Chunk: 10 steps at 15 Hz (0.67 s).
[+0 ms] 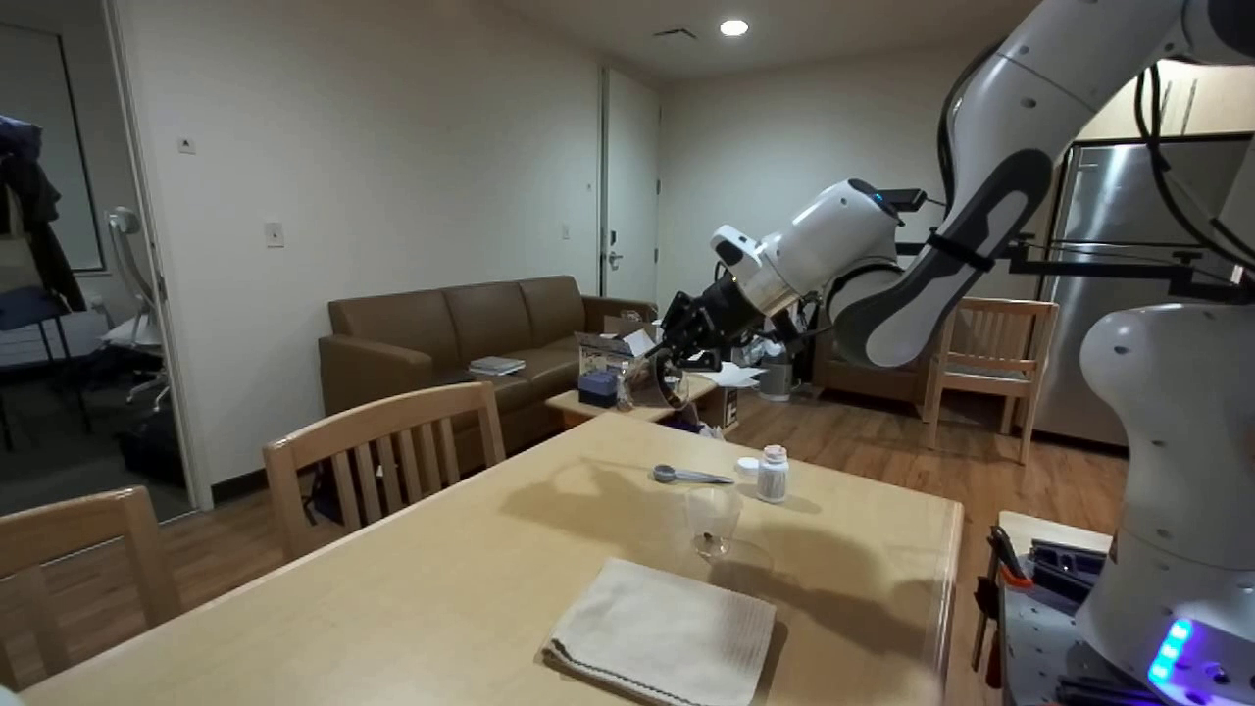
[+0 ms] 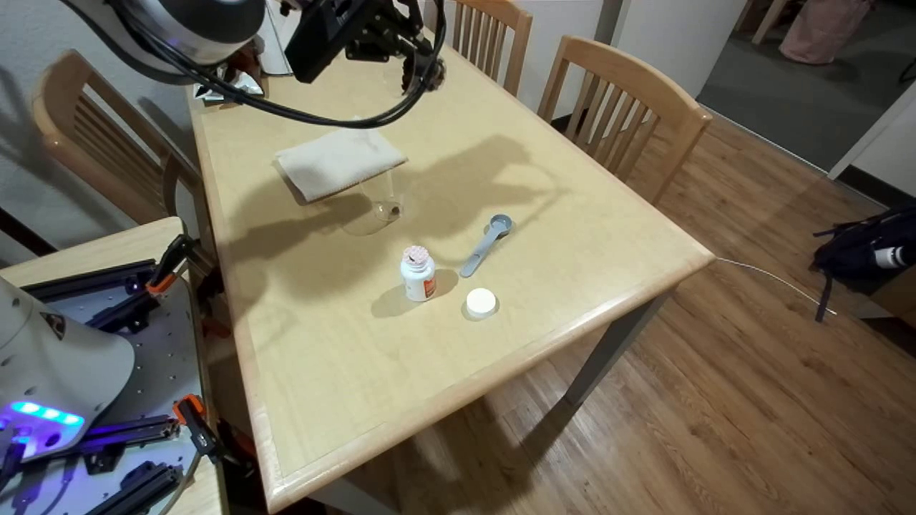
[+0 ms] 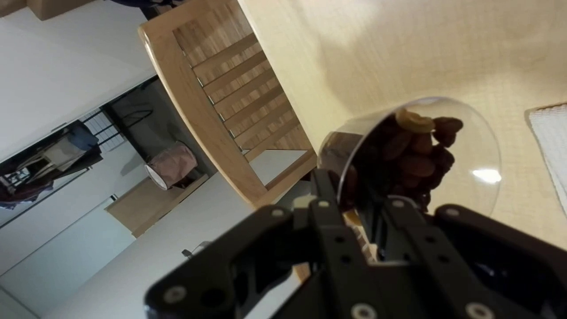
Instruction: Pour the contents from one clear cup to the other
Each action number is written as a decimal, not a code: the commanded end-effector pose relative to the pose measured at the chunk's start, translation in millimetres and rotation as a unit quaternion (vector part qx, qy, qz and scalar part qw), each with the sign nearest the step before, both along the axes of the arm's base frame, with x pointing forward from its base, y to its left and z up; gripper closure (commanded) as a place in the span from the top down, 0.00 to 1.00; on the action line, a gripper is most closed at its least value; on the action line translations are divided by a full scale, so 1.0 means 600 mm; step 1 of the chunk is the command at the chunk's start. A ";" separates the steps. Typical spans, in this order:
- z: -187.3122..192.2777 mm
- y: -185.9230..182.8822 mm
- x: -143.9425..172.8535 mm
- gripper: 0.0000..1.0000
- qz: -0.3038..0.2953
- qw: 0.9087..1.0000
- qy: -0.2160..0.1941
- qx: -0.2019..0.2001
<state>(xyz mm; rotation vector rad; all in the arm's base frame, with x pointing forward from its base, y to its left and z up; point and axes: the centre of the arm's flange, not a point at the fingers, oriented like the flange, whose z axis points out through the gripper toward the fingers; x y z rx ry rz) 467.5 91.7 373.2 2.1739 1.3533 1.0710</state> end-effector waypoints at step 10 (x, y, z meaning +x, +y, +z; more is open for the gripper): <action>0.004 -0.055 -0.106 0.05 0.048 0.997 -0.054 0.004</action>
